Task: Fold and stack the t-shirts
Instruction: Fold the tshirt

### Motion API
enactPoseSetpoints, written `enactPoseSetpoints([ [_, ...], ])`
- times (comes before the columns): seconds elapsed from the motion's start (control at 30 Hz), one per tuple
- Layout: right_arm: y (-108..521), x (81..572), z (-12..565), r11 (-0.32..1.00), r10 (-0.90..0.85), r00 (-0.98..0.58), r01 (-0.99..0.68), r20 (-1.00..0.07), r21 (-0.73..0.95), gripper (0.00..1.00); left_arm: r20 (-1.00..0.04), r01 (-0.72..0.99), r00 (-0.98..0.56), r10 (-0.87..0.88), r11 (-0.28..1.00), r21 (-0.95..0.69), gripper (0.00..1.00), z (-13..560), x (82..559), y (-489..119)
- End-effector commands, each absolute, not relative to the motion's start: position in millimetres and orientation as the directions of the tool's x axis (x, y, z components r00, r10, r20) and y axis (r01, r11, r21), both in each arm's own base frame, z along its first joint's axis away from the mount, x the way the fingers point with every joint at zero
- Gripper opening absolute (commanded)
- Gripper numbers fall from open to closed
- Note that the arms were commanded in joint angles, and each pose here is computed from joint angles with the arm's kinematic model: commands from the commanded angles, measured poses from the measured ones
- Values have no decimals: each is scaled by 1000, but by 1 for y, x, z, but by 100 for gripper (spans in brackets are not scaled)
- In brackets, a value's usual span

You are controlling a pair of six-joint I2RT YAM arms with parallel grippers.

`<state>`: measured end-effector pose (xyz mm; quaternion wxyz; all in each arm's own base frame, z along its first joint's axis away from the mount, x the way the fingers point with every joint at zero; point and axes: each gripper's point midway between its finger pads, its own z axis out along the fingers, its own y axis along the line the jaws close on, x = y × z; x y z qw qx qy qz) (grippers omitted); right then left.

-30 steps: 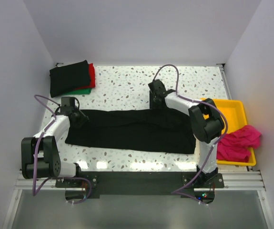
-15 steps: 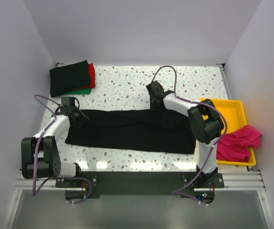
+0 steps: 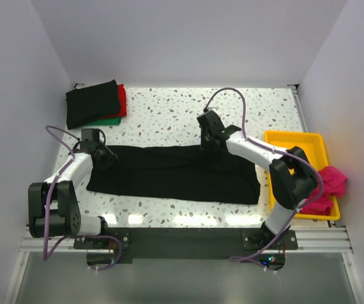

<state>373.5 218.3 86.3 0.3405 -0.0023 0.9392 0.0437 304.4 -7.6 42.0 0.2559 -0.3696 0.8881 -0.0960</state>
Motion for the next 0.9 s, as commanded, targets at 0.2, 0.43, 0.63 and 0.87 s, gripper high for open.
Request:
enactPoseSetpoints([
  [0.2,244,296,93,984,94,-745,-30,-660,175,0,-428,-560,-593,-681,732,-388,32,59,316,-5],
  [0.43,259,256,86,951,207,-697,-22,-687,309,0,-417,-553,-605,-678,735,-393,32,55,316,-8],
  [0.63,266,252,92,933,247,-670,-31,-700,359,0,-418,-550,-609,-674,739,-390,32,54,316,-7],
  [0.87,279,256,98,927,242,-676,-50,-696,372,0,-414,-547,-614,-672,740,-391,32,53,316,-7],
])
